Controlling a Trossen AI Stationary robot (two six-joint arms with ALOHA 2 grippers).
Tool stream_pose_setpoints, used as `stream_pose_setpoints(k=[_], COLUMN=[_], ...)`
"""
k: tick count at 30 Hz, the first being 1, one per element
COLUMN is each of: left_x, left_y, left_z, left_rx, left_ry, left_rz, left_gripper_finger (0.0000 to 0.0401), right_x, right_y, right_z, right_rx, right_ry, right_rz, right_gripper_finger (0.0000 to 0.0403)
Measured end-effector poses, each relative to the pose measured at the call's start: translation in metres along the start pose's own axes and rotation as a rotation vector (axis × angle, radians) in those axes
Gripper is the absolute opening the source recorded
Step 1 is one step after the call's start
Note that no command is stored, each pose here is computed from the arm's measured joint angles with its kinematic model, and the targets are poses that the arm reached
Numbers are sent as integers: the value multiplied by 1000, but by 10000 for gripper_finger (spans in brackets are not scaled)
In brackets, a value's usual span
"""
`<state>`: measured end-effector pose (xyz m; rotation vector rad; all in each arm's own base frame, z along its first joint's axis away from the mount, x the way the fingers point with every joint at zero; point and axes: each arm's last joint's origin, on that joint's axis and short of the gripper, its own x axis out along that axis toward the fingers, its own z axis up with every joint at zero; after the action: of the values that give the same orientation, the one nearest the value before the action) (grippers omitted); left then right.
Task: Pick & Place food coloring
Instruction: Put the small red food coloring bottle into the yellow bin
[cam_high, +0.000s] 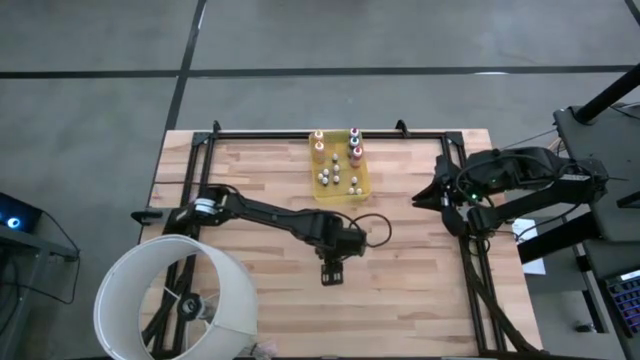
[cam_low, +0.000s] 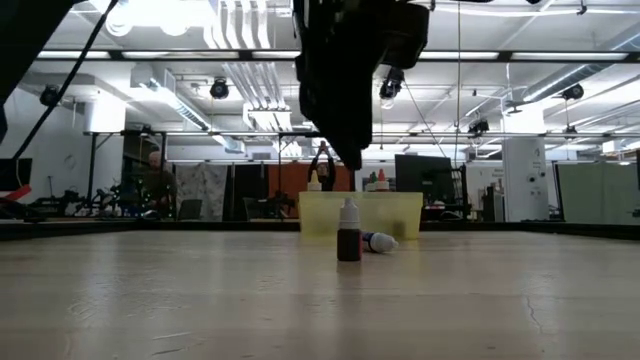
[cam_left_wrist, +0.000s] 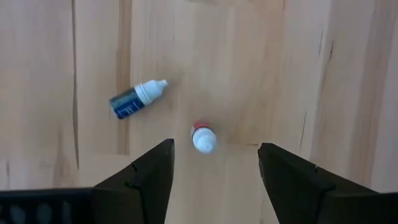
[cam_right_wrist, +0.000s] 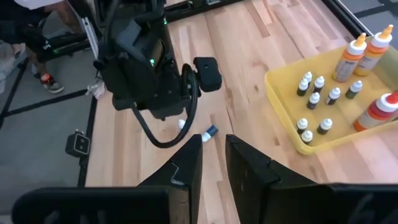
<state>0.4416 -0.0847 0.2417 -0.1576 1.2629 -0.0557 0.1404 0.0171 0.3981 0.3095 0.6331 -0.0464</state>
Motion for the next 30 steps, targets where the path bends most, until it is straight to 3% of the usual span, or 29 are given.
stream_pose_setpoints(k=[30], left_x=[53], left_y=[1], left_z=[-25], left_rx=[-129], left_ry=[38], left_rz=[25], left_gripper_finger=[204], right_x=[-4], right_y=[-1], right_z=[-1], right_rx=[-52], right_ry=[-12], right_rz=[5], right_gripper_finger=[63])
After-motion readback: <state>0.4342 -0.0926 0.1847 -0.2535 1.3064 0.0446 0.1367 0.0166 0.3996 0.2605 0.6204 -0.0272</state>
